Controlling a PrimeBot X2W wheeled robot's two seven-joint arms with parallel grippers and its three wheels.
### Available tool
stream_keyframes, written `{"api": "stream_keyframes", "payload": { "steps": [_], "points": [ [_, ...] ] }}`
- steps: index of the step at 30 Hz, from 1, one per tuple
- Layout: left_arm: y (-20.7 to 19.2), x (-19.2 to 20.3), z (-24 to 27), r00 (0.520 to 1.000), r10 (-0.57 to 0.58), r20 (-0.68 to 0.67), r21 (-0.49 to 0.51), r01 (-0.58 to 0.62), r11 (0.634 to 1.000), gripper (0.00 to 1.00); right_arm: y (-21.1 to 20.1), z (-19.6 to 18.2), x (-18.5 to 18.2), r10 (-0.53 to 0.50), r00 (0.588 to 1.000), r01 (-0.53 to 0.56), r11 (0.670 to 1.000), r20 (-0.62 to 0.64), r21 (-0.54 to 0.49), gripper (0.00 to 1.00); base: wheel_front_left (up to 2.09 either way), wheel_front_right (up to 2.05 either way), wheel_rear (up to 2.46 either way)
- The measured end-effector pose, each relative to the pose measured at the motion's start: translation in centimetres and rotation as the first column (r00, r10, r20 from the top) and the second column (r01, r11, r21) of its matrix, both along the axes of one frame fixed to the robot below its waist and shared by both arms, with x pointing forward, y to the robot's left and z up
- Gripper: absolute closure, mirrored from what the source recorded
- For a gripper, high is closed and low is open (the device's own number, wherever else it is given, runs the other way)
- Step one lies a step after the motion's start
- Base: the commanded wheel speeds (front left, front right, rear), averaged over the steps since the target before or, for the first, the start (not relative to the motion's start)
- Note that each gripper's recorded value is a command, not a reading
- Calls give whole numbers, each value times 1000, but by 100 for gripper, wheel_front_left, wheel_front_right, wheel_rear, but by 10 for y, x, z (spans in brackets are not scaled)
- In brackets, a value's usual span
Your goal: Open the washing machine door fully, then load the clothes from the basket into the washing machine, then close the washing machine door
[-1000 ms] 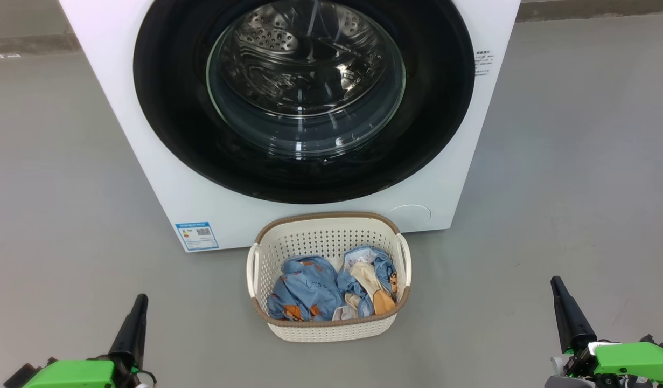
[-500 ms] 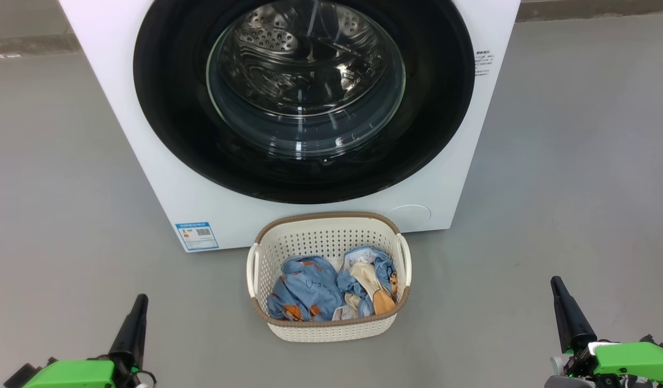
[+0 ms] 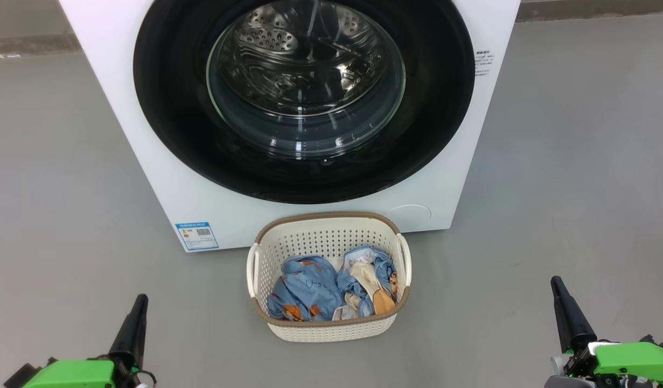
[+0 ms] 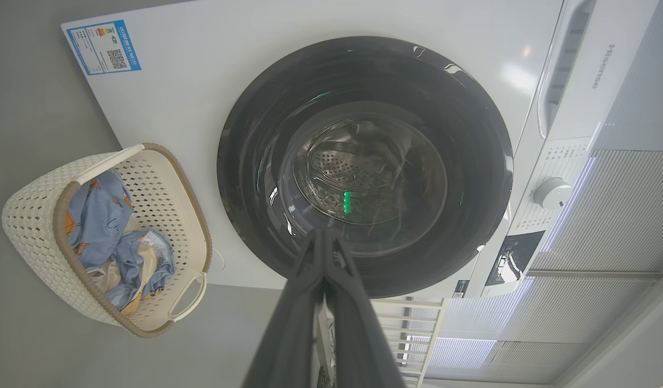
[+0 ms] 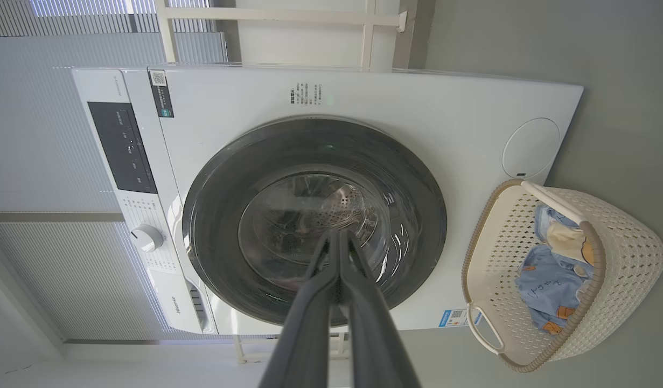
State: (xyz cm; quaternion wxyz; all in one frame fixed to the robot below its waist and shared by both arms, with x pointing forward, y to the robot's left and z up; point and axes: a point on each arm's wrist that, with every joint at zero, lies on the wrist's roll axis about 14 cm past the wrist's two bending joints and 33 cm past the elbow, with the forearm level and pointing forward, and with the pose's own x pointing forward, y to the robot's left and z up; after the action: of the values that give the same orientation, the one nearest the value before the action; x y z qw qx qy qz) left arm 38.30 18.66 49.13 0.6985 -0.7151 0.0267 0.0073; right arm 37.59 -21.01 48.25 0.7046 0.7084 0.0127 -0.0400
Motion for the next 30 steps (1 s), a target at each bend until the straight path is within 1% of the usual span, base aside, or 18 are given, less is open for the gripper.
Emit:
{"api": "stream_keyframes", "payload": {
  "steps": [10,11,18,25,30],
  "points": [
    [0,0,0,1000,0,0,0,0,1000,100,0,0,0,0,1000,0,1000,0,0,100,0,0,0],
    [0,0,0,1000,0,0,0,0,1000,0,0,0,0,0,1000,0,1000,0,0,0,0,0,0],
    [-8,-17,-36,994,-6,-107,-31,2,1000,0,3,-36,-18,-6,994,8,1000,-108,22,0,0,0,0],
    [-8,-16,-33,995,-4,-100,-23,2,1000,0,4,-35,-17,-5,994,5,1000,-106,5,0,0,0,0],
    [-9,-14,-30,996,-4,-92,19,6,1000,0,5,-31,-13,0,995,-4,999,-99,-38,0,0,0,0]
  ]
}}
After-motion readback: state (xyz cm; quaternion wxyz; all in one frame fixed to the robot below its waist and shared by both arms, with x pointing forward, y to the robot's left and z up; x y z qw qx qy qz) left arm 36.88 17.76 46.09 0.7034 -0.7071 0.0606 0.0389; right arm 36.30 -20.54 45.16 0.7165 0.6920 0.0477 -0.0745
